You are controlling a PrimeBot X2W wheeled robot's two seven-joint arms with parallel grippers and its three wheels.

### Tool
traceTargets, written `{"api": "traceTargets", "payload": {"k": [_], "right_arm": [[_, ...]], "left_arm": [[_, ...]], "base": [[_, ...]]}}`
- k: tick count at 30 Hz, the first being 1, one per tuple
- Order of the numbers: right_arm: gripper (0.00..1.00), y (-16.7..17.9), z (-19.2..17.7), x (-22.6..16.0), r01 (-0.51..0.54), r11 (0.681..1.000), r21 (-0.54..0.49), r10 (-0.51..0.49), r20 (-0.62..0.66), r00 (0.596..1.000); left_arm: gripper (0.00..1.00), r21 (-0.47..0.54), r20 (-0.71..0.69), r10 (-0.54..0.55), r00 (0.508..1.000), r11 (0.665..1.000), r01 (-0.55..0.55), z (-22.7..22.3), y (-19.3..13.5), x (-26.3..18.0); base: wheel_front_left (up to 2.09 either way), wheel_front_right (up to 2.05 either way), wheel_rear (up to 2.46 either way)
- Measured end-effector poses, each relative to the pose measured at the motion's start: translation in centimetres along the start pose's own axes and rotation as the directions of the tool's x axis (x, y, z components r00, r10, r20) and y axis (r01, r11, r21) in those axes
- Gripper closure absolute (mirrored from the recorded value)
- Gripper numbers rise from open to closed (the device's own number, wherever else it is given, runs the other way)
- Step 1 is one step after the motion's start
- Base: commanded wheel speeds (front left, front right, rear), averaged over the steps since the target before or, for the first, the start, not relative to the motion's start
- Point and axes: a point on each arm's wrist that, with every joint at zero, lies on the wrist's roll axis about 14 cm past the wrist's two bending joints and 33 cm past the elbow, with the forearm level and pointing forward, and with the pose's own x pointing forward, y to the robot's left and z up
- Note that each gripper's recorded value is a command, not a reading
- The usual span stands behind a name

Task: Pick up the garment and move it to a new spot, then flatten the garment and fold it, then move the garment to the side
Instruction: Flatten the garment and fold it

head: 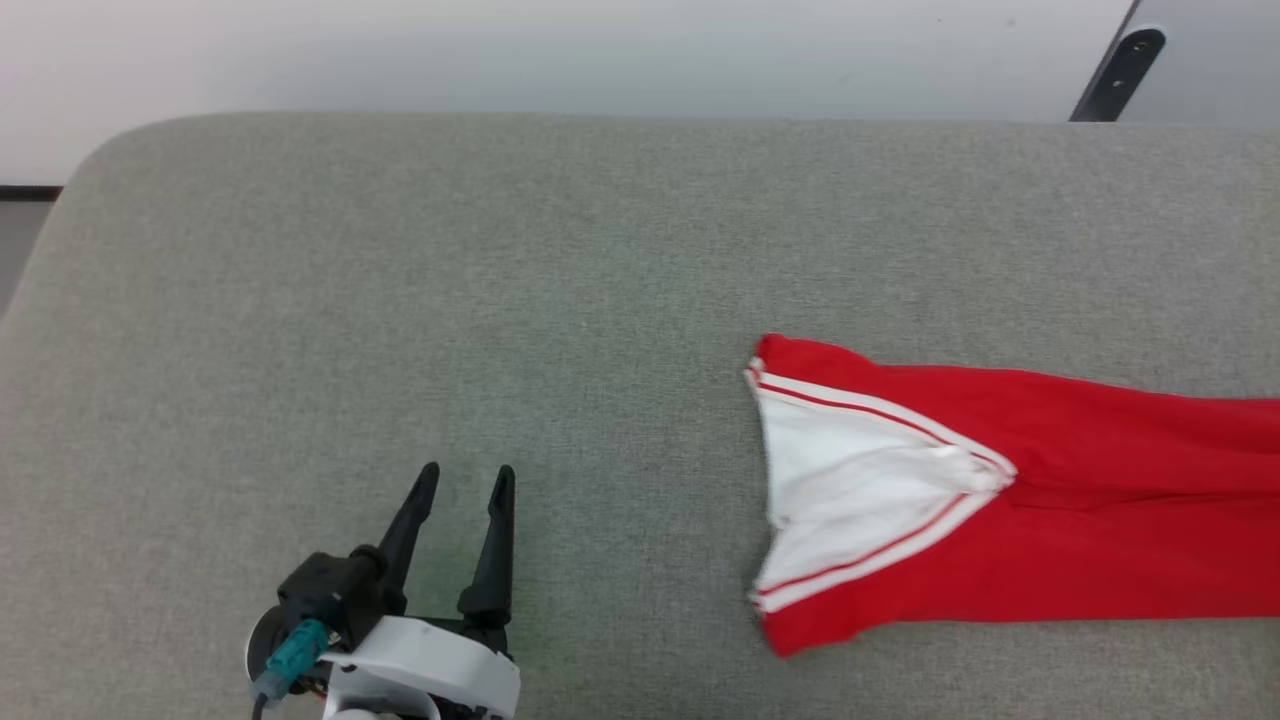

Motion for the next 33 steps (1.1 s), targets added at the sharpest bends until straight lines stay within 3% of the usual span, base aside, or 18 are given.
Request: {"api": "traceTargets", "payload": {"k": [4, 8, 12, 16, 20, 24, 33], "right_arm": [[1.0, -1.5, 0.9, -1.0, 0.032, 0.999, 0.008, -0.033, 0.031, 0.999], [1.0, -0.9, 1.2, -1.3, 0.018, 1.0, -0.018, -0.017, 0.04, 0.999], [1.0, 2.7, 1.1, -1.4, -0.063, 0.993, -0.098, 0.068, 0.052, 0.996], [1.0, 7.7, 0.7, -1.9, -0.183, 0.964, -0.19, 0.196, 0.052, 0.979], [1.0, 13.3, -0.7, -2.9, -0.319, 0.906, -0.279, 0.337, 0.016, 0.941], [1.0, 19.9, -2.8, -4.1, -0.478, 0.814, -0.329, 0.491, -0.051, 0.87], [1.0, 30.4, -7.0, -5.8, -0.682, 0.617, -0.393, 0.663, -0.207, 0.719]], "left_arm": [[0.0, -0.005, -0.005, -0.013, 1.0, 1.0, 0.013, -0.2, -0.3, 0.1], [0.0, -0.011, -0.007, -0.016, 1.0, 1.0, 0.015, -0.3, -0.6, -0.1], [0.0, -0.018, -0.007, -0.018, 1.0, 1.0, 0.018, -0.3, -0.7, -0.4], [0.0, -0.02, -0.001, -0.004, 1.0, 1.0, 0.004, -0.1, -0.4, -0.9], [0.0, -0.032, -0.001, 0.018, 1.0, 0.999, -0.018, -0.2, 0.0, -1.8], [0.0, -0.04, 0.006, 0.04, 0.999, 0.998, -0.04, 0.0, 0.6, -2.4], [0.0, -0.043, 0.026, 0.097, 0.995, 0.994, -0.096, 0.6, 2.2, -3.4]], "base": [[0.0, 0.0, 0.0], [0.0, 0.0, 0.0], [0.0, 0.0, 0.0], [0.0, 0.0, 0.0], [0.0, 0.0, 0.0], [0.0, 0.0, 0.0], [0.0, 0.0, 0.0]]}}
